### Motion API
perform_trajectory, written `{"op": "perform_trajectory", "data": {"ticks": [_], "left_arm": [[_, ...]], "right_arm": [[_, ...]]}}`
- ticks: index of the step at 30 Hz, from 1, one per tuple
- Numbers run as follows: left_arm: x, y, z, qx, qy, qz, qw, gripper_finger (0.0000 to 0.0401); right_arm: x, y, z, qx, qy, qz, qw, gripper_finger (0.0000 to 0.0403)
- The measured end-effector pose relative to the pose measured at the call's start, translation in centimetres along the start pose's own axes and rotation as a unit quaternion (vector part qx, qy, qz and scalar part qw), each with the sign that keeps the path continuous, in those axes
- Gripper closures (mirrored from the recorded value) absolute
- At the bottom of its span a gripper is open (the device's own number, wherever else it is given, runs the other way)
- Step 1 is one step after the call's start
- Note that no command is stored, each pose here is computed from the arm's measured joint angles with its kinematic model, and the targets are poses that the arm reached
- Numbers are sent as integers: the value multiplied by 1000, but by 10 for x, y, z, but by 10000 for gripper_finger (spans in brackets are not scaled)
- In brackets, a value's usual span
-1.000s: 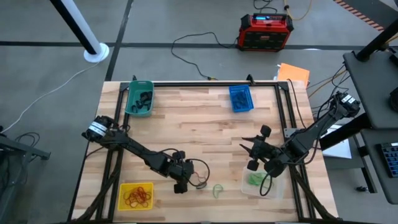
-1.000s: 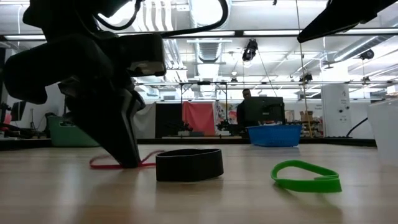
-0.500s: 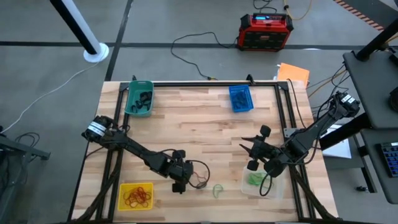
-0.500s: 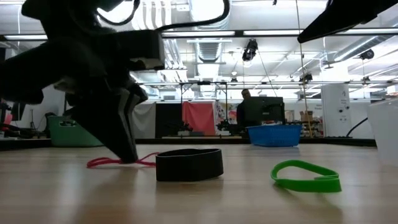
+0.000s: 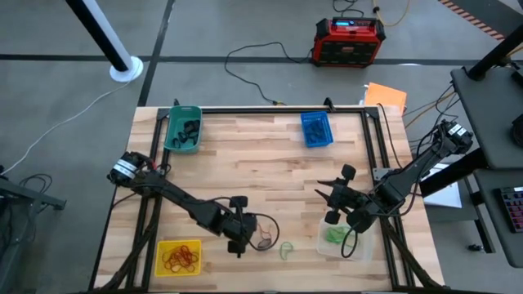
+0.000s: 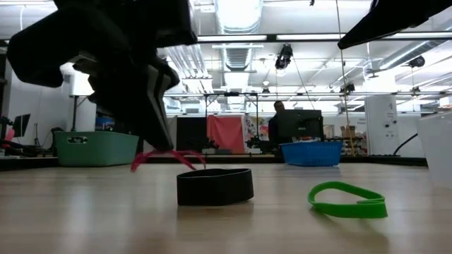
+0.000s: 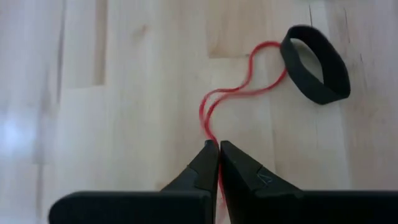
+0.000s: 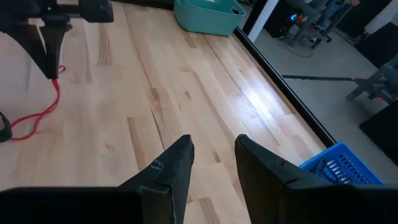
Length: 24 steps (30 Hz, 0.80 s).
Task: Sort rubber bands into baskets
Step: Put the red rubber band into the yellow basket
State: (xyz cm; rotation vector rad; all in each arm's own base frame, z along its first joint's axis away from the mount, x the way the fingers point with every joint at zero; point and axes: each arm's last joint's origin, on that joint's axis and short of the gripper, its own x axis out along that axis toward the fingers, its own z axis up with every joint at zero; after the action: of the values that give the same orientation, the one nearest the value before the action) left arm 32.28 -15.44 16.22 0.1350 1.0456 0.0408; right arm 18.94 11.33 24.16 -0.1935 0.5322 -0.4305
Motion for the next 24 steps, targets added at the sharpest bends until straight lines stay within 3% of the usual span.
{"op": "perform_trajectory", "data": {"ticks": [9, 14, 24], "left_arm": [[-16, -3, 10, 14, -36, 40, 998, 401], [-27, -4, 13, 21, -6, 48, 999, 401], [-91, -18, 42, 49, 0, 84, 995, 401]], "right_arm": [[1, 1, -1, -2, 2, 0, 1000, 287], [1, 1, -1, -5, 3, 1, 1000, 287], [1, 1, -1, -8, 3, 1, 1000, 296]]}}
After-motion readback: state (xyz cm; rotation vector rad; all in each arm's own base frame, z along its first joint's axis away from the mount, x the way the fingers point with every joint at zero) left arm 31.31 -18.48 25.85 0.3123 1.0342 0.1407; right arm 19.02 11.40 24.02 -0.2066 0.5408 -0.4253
